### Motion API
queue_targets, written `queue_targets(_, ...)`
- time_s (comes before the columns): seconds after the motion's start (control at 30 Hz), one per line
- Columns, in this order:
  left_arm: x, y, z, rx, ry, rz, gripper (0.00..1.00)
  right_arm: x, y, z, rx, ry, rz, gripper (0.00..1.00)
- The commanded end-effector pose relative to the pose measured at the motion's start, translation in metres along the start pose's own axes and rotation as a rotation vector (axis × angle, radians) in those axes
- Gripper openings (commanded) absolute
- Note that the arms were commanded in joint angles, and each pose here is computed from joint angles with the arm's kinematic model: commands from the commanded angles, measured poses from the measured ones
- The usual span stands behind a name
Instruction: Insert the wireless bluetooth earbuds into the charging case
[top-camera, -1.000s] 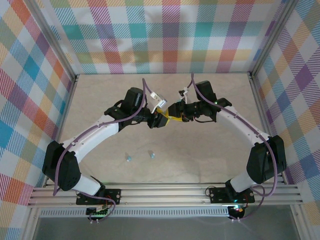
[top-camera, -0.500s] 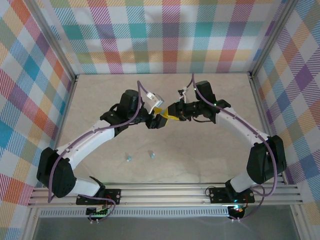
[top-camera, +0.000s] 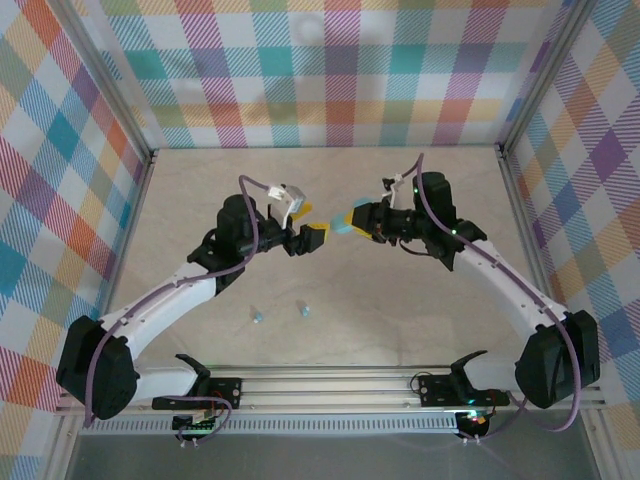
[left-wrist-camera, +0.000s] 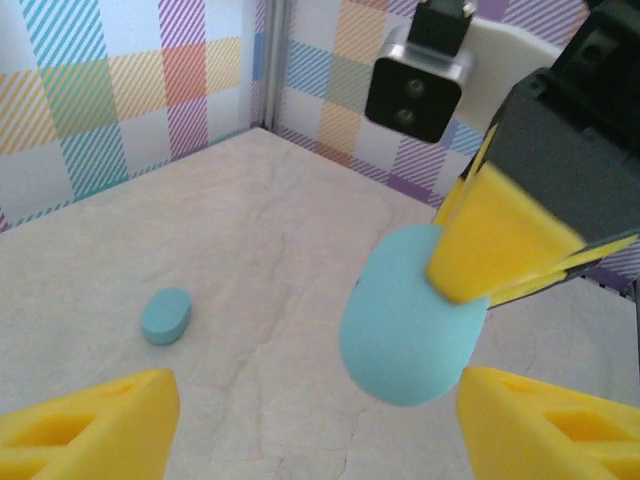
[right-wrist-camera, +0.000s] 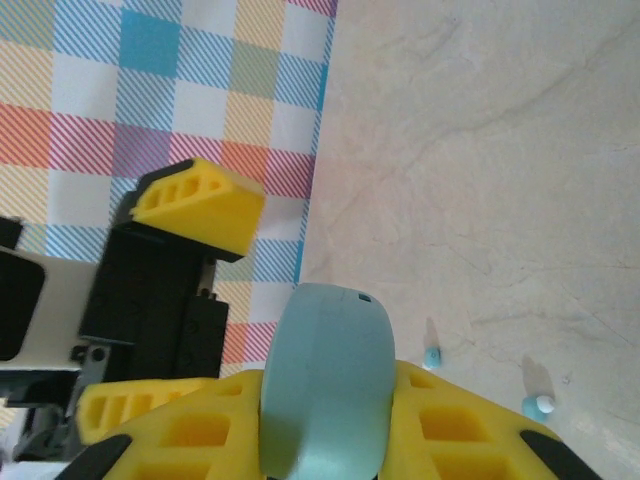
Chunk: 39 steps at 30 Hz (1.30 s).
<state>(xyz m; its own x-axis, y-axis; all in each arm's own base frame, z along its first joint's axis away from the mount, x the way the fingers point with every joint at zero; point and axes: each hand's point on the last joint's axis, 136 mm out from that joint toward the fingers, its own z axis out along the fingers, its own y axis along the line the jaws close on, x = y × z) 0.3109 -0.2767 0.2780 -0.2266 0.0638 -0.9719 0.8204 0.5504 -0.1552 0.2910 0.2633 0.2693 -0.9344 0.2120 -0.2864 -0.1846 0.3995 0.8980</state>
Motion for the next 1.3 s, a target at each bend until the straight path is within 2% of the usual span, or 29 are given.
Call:
queue_targets(0.0, -0.028, -0.002, -0.005, 0.039, -0.182, 0.002, 0.73, -0.011, 0.011, -0.003, -0.049, -0.063, -0.002, 0.24)
queue_targets(0.17, -0.030, -0.008, 0.001, 0.107, -0.180, 0.042, 0.74, -0.016, 0.027, -0.004, -0.110, -0.067, 0.001, 0.24)
queue_targets(0.33, -0.041, -0.023, -0.005, 0.182, -0.251, 0.106, 0.75, -0.023, 0.037, -0.007, -0.148, -0.087, 0.016, 0.24)
queue_targets(0.53, -0.058, -0.033, -0.009, 0.267, -0.331, 0.095, 0.72, -0.031, 0.055, -0.010, -0.232, -0.099, 0.094, 0.23)
queue_targets(0.83, -0.074, -0.012, -0.010, 0.215, -0.381, 0.056, 0.74, -0.030, 0.078, -0.019, -0.268, -0.070, 0.076, 0.23)
queue_targets(1.13, -0.076, -0.027, -0.001, 0.357, -0.361, 0.032, 0.71, -0.031, 0.091, -0.024, -0.314, -0.063, 0.084, 0.23)
queue_targets(1.27, -0.076, -0.031, 0.004, 0.376, -0.342, 0.044, 0.69, -0.030, 0.091, -0.024, -0.319, -0.064, 0.085, 0.23)
